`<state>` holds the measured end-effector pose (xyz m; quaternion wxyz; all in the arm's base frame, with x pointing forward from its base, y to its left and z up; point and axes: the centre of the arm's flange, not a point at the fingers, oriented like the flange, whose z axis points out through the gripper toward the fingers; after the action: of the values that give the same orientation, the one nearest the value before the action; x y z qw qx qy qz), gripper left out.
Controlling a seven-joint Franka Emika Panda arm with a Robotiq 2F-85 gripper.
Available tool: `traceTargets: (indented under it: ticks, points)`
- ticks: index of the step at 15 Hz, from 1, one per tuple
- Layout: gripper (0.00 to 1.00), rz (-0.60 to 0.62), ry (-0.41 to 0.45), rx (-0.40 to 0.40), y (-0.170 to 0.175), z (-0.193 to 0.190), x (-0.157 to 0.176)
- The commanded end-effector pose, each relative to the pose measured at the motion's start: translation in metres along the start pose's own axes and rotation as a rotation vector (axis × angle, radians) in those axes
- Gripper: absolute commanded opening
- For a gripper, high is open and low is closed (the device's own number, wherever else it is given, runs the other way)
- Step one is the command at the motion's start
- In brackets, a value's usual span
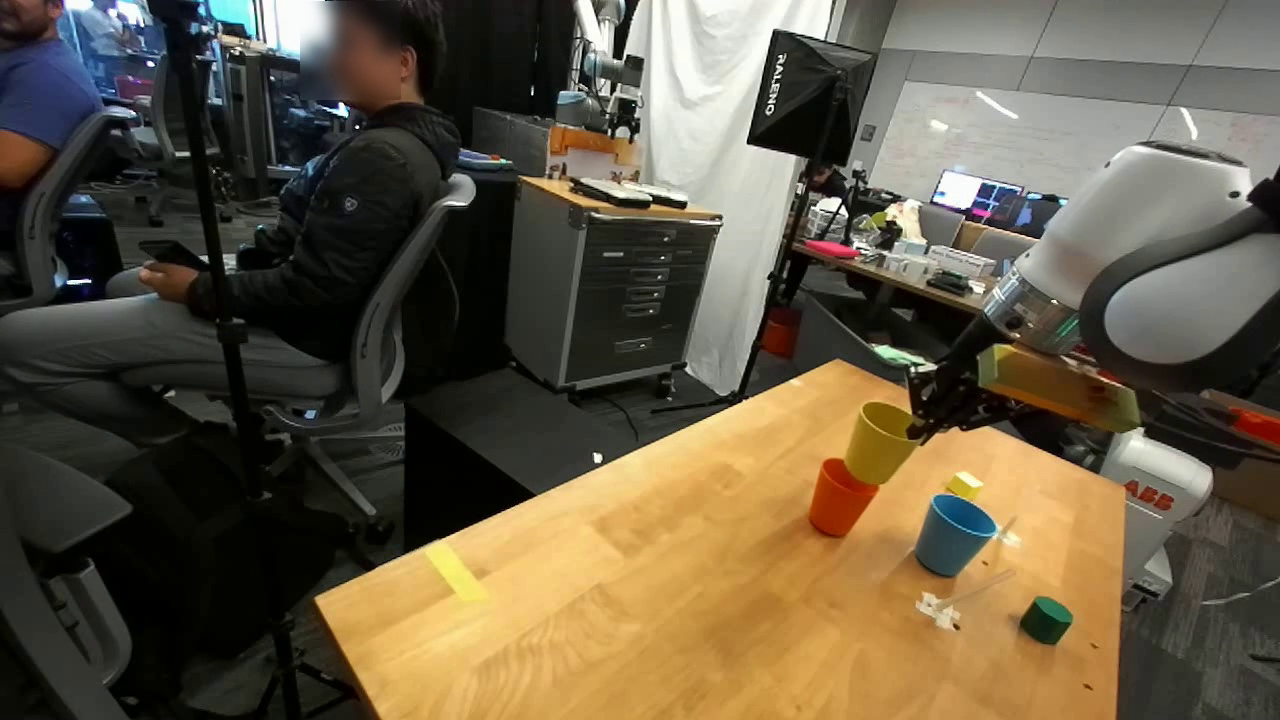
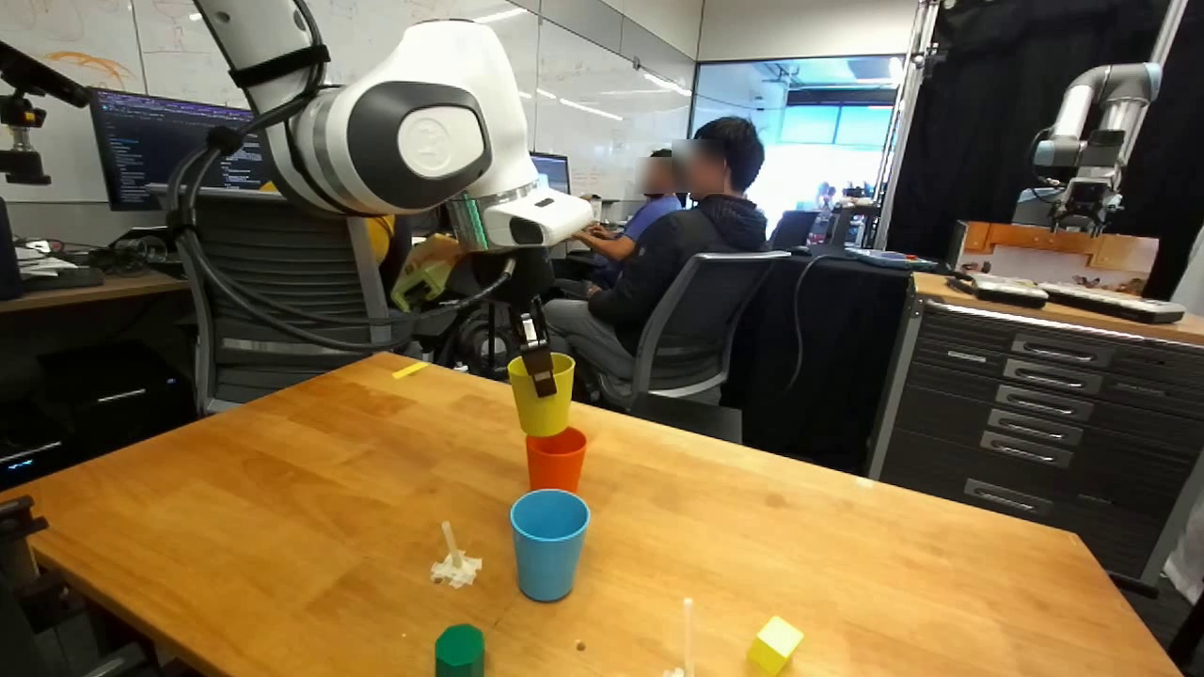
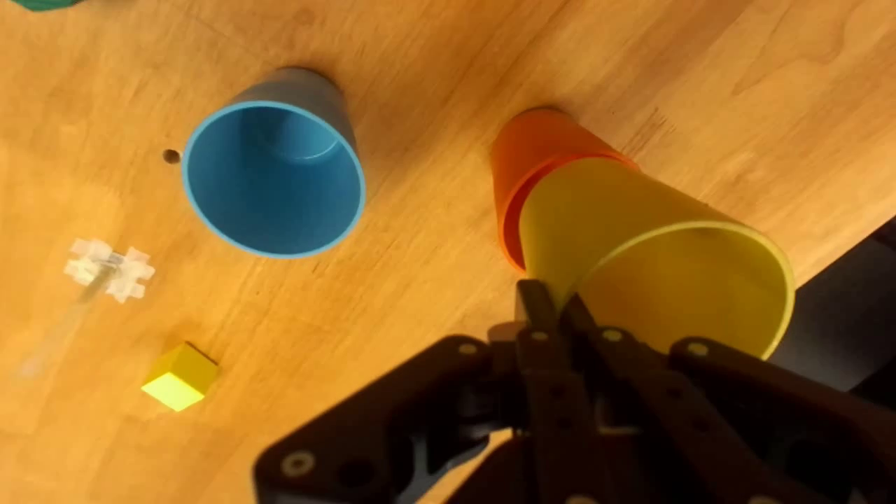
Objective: Stack the cups
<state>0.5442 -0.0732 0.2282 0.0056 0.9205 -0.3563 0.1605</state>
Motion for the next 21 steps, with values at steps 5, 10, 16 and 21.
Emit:
traceTargets:
  ticks: [5,10,16,21]
  points:
    - [0.03,0.052,-0.03,0.009,0.002,0.003,0.036]
    - [0.03,0.065,-0.027,0.001,0.014,0.017,0.045]
    - [0.03,0.041,-0.038,0.008,0.008,0.029,0.04]
    - [0.03,0.007,-0.03,0.042,-0.013,0.017,0.041]
